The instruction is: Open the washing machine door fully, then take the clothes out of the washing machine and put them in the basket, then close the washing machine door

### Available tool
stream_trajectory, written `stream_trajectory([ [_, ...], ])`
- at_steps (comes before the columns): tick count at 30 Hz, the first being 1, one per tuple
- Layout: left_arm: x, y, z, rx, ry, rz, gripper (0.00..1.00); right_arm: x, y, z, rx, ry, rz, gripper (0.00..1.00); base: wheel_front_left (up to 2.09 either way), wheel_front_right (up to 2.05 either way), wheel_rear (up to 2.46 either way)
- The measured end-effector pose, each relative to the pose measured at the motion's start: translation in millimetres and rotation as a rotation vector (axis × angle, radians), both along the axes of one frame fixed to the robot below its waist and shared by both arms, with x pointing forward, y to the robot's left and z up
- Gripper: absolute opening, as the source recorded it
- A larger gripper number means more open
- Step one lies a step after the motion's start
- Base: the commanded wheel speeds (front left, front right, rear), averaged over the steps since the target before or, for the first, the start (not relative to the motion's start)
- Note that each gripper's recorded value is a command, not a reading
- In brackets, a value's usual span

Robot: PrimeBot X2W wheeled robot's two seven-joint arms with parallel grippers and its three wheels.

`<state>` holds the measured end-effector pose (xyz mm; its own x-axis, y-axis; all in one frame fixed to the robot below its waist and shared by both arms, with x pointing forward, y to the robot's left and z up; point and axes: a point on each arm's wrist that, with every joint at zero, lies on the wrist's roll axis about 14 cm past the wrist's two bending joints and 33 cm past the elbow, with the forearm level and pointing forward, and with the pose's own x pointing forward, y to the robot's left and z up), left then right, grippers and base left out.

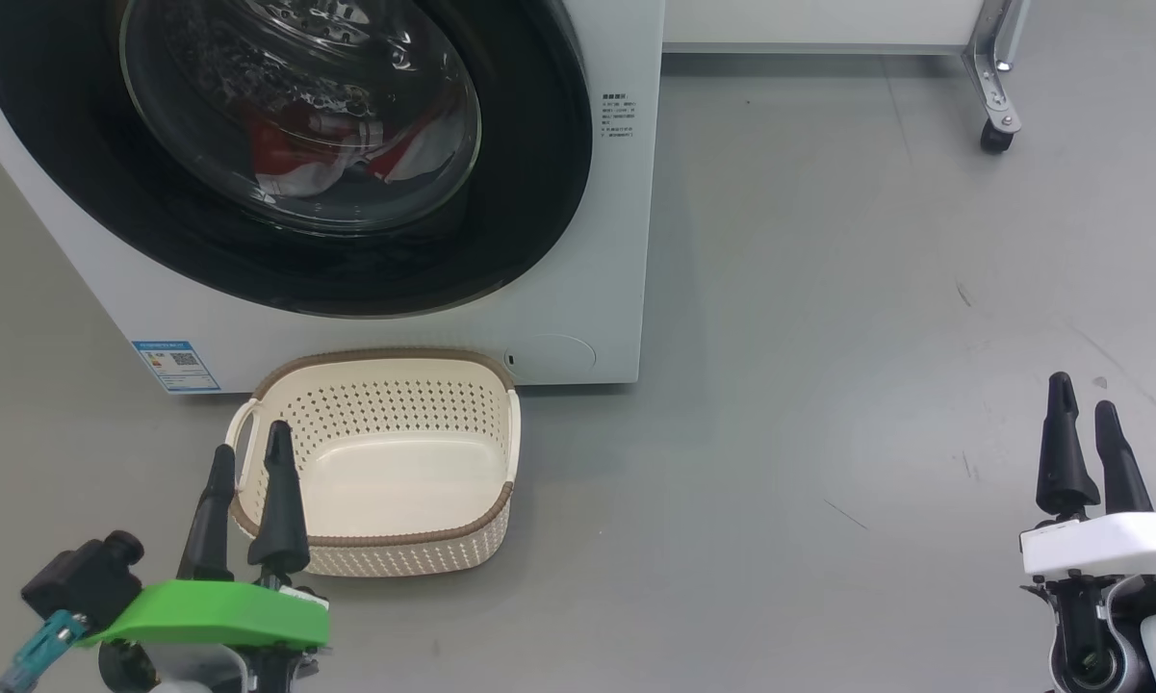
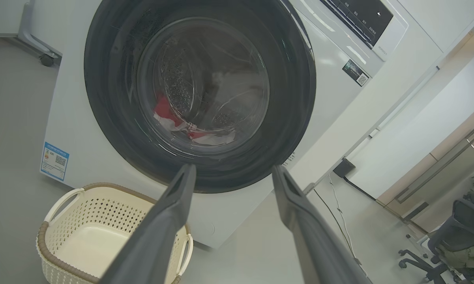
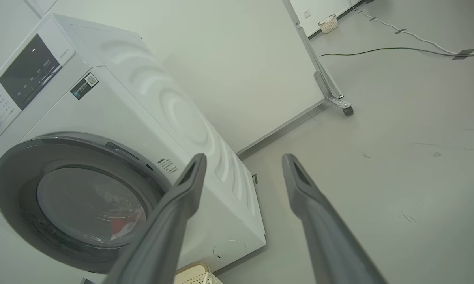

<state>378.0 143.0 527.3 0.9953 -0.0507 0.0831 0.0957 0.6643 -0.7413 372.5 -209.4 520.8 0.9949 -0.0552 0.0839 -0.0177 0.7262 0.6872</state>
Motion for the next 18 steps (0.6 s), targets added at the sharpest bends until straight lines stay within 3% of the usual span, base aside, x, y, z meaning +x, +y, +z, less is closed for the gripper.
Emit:
stream_trajectory([
  [18,-8,-50,-2,0.374,-0.052,-0.078,1.0,-4,15,-13,-0.35,0.029,0.046,1.0,0.0,0.0,0.0],
])
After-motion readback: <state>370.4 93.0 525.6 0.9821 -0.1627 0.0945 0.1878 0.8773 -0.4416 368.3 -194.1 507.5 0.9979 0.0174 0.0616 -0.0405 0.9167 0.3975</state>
